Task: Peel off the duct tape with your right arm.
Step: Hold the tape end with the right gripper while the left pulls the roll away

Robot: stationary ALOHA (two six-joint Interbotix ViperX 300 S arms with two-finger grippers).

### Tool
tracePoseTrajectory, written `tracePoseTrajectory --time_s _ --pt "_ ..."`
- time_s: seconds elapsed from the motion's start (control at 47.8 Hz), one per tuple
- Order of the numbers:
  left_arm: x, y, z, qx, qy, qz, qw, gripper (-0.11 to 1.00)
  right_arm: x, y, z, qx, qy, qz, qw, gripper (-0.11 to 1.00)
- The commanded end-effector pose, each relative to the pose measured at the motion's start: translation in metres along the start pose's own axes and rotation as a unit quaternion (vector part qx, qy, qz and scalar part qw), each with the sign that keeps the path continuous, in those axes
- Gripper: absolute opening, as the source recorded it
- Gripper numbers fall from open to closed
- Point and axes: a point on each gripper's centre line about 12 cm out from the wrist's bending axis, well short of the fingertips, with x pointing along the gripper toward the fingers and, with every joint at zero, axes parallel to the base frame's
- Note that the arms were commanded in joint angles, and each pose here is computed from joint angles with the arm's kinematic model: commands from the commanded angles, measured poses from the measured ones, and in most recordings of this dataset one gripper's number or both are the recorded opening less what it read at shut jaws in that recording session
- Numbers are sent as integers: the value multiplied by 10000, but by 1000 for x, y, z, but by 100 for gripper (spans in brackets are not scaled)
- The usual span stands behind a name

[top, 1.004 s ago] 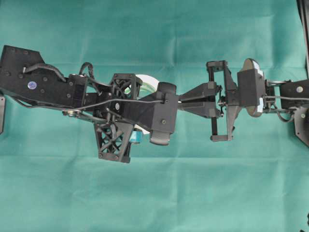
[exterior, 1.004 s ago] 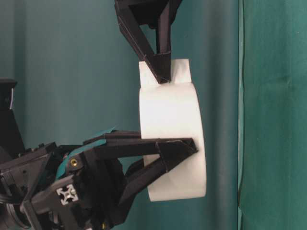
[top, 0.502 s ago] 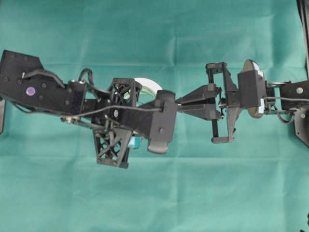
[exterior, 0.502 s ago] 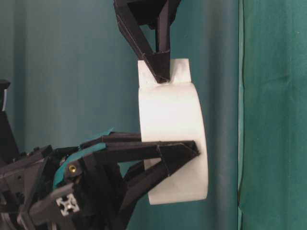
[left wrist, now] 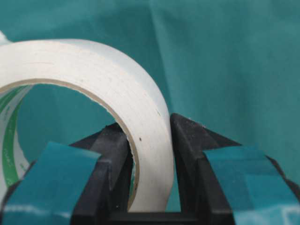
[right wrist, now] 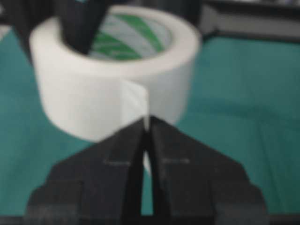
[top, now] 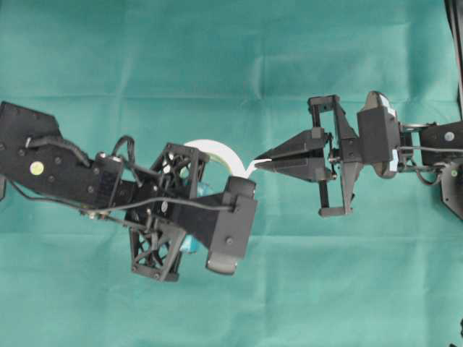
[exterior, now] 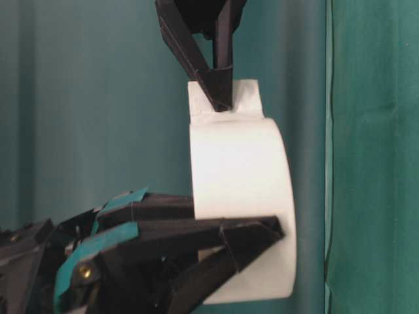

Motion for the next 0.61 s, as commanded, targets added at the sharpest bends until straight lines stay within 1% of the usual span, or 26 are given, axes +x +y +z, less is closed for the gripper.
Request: tracePoseTrajectory --time_s 0.0,0.167,0.23,0.314,0.586 --pt "-18 -13 10 142 -265 -87 9995 21 -2 -7 9 55 -166 -105 9998 -9" --pt "-19 -15 10 151 -273 -100 9995 21 -2 -7 9 62 -159 -110 9998 -9" --pt "-19 -16 10 184 -265 -101 9994 21 -2 -7 8 75 -145 -120 9998 -9" --pt "-19 -20 10 280 -267 -132 9992 21 -3 -8 7 89 -139 -136 9998 -9" --pt "-21 -49 8 903 -254 -312 9951 21 -4 -11 6 102 -122 -188 9997 -9"
